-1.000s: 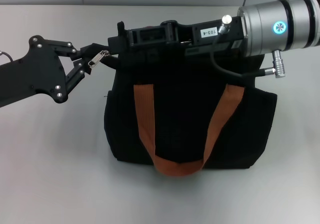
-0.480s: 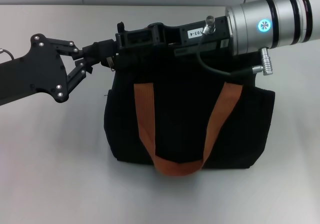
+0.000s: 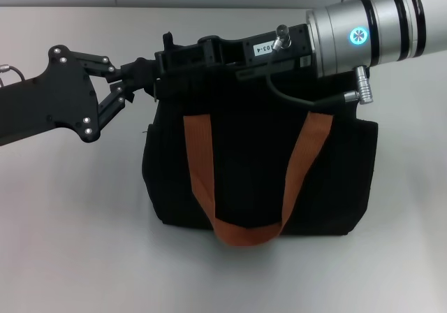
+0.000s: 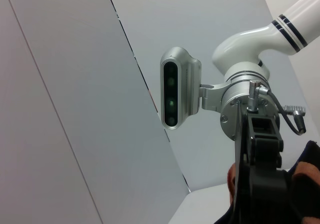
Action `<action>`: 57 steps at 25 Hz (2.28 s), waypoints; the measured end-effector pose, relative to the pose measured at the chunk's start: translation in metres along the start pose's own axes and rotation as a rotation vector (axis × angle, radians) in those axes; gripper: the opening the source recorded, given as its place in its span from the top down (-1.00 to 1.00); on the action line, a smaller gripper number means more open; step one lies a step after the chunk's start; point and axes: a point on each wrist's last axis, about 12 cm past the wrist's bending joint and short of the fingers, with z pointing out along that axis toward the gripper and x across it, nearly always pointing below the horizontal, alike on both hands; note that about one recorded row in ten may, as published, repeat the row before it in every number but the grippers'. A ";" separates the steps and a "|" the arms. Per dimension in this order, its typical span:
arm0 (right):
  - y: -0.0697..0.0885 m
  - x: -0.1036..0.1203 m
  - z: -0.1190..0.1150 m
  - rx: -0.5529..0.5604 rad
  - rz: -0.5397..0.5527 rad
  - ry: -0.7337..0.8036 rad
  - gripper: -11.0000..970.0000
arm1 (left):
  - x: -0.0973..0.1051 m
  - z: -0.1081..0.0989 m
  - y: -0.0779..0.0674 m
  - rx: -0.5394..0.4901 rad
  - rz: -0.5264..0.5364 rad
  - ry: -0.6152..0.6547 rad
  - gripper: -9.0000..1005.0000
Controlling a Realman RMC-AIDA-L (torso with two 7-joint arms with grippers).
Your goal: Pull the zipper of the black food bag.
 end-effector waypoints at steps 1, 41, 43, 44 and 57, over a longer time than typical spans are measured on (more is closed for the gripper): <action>0.000 0.000 0.000 0.000 0.000 0.000 -0.51 | 0.000 0.000 0.000 0.000 0.000 0.000 0.84; -0.005 0.002 0.003 0.058 -0.051 0.020 0.52 | 0.000 -0.003 -0.002 0.001 -0.030 0.003 0.84; -0.004 0.002 0.003 0.062 -0.059 0.023 0.65 | 0.000 -0.003 -0.002 0.002 -0.030 0.003 0.84; -0.004 0.001 0.003 0.063 -0.060 0.023 0.71 | 0.000 -0.003 -0.002 0.002 -0.030 0.003 0.84; -0.004 -0.003 0.005 0.081 -0.072 0.016 0.74 | -0.001 -0.002 -0.001 0.004 -0.029 -0.001 0.84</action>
